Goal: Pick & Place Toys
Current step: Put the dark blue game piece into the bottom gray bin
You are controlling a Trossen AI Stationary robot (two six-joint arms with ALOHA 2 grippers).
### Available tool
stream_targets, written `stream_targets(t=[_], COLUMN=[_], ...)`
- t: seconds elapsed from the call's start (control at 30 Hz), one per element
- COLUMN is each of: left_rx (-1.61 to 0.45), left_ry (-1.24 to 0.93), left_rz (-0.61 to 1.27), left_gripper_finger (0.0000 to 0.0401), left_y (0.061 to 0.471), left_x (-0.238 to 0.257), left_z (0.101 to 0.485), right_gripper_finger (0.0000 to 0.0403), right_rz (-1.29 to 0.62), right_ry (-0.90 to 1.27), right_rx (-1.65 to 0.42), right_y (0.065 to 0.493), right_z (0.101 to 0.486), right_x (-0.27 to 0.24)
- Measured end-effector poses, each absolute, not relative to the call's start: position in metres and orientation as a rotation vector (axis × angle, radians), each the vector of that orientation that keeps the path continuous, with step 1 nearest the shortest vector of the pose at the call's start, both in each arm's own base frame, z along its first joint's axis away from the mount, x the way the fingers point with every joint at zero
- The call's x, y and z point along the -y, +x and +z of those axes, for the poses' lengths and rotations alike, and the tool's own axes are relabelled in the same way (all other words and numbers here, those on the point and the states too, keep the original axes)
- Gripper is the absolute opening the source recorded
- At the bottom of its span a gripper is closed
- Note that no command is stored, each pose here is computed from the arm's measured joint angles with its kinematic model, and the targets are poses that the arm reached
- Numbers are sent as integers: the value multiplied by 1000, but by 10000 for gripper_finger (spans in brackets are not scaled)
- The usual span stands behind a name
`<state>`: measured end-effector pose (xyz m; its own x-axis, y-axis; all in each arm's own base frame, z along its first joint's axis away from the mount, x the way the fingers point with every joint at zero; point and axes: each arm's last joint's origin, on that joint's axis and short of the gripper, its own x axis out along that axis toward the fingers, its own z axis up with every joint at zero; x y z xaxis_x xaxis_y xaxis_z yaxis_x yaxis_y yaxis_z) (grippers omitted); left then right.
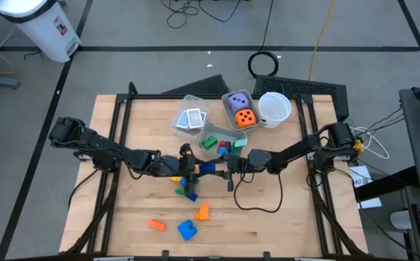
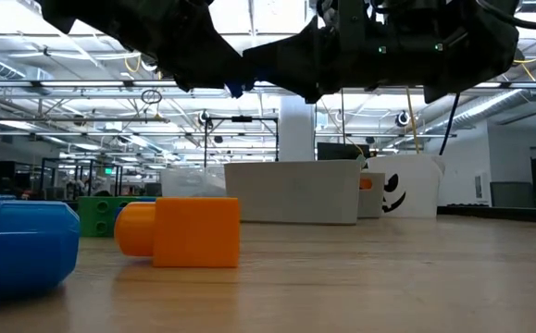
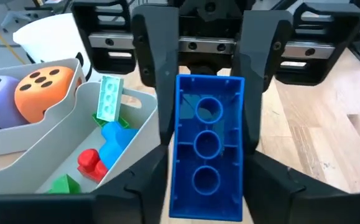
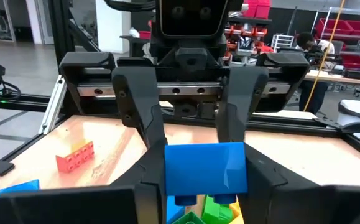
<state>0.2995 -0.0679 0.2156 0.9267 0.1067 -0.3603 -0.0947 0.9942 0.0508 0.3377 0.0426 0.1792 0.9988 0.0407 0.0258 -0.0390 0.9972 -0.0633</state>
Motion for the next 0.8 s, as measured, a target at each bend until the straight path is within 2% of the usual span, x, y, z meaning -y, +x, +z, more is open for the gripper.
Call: stream_targets(t=[0.23,0.43,0.8], left_rx=[-333,-319,-302], left_ry=[-3,-7,-44], left_rz=[104,101,125], left_gripper_finger=[245,260,259], left_y=[299,297,298], left_x=[68,68,64], left_z=[222,226,228], right_gripper_finger=[102,102,112], right_rz=[18,-181,-408], right_ry=[-70,-123,-37], right_rx=[-47,-147,-286], right_y=[327,307,294], right_z=[199,216,175], right_x=[-39,-27,31])
